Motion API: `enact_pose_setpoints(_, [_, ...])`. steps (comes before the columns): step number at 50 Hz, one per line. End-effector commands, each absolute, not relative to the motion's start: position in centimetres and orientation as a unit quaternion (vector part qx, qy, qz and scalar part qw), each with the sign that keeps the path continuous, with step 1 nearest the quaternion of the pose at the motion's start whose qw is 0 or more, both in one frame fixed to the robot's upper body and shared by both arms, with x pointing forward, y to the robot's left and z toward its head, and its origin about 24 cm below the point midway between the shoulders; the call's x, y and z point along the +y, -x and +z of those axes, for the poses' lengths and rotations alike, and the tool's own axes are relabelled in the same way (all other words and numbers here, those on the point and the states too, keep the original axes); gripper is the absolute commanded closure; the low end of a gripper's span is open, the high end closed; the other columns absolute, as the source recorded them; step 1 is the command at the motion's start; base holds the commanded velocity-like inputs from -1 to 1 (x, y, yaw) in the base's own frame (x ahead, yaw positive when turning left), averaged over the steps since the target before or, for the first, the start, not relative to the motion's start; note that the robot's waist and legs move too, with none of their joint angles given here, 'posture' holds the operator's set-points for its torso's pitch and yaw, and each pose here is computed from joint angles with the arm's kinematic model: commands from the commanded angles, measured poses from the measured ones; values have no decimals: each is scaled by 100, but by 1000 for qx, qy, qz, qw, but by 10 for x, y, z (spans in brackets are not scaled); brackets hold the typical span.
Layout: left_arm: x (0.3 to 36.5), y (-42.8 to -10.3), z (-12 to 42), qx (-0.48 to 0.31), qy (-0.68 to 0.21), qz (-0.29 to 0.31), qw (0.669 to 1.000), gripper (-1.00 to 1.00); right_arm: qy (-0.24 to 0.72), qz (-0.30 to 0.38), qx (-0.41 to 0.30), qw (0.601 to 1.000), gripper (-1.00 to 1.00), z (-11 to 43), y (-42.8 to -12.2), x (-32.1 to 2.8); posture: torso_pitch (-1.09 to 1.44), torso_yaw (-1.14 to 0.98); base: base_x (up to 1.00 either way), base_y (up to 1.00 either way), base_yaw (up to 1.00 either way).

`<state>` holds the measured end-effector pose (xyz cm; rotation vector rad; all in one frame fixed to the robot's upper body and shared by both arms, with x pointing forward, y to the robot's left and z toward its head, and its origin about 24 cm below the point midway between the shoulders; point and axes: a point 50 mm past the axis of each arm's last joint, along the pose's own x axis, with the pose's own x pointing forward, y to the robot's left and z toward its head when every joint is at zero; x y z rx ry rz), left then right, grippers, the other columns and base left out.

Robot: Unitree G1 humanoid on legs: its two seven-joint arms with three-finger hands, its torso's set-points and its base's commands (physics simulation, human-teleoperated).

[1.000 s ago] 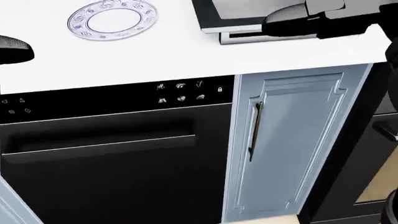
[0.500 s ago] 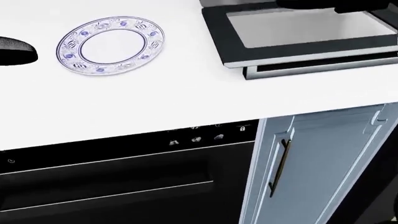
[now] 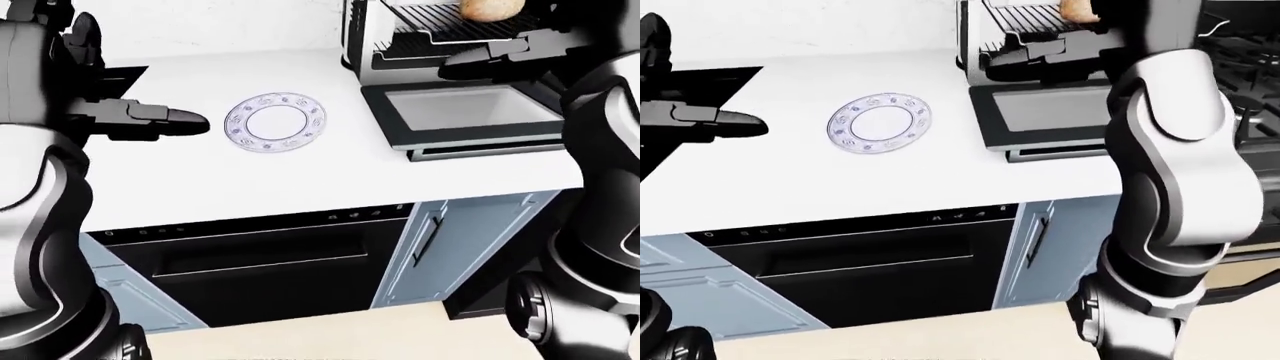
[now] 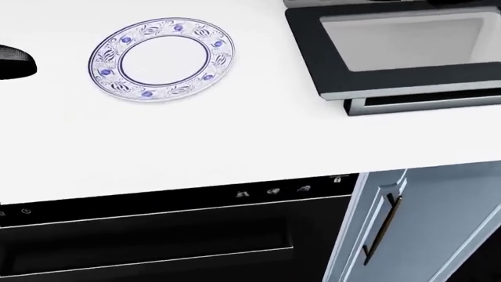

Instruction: Pick the bread from the top rack and place it on the plate on the counter.

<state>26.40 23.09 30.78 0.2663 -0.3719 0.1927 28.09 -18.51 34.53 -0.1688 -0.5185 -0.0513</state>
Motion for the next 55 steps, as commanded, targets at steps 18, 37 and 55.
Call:
enact_pose_setpoints(18, [234, -252, 327, -236, -140, 112, 955, -100, 82, -17, -308, 948, -100, 363, -268, -181, 0, 0, 1, 0, 0])
enact_pose_setpoints(37, [233, -253, 326, -235, -142, 113, 955, -100, 80, -14, -309, 948, -100, 361, -266, -182, 0, 0, 12, 0, 0])
enact_pose_setpoints(55, [233, -253, 330, -238, -145, 112, 954, -100, 80, -12, -310, 947, -100, 363, -266, -181, 0, 0, 19, 0, 0])
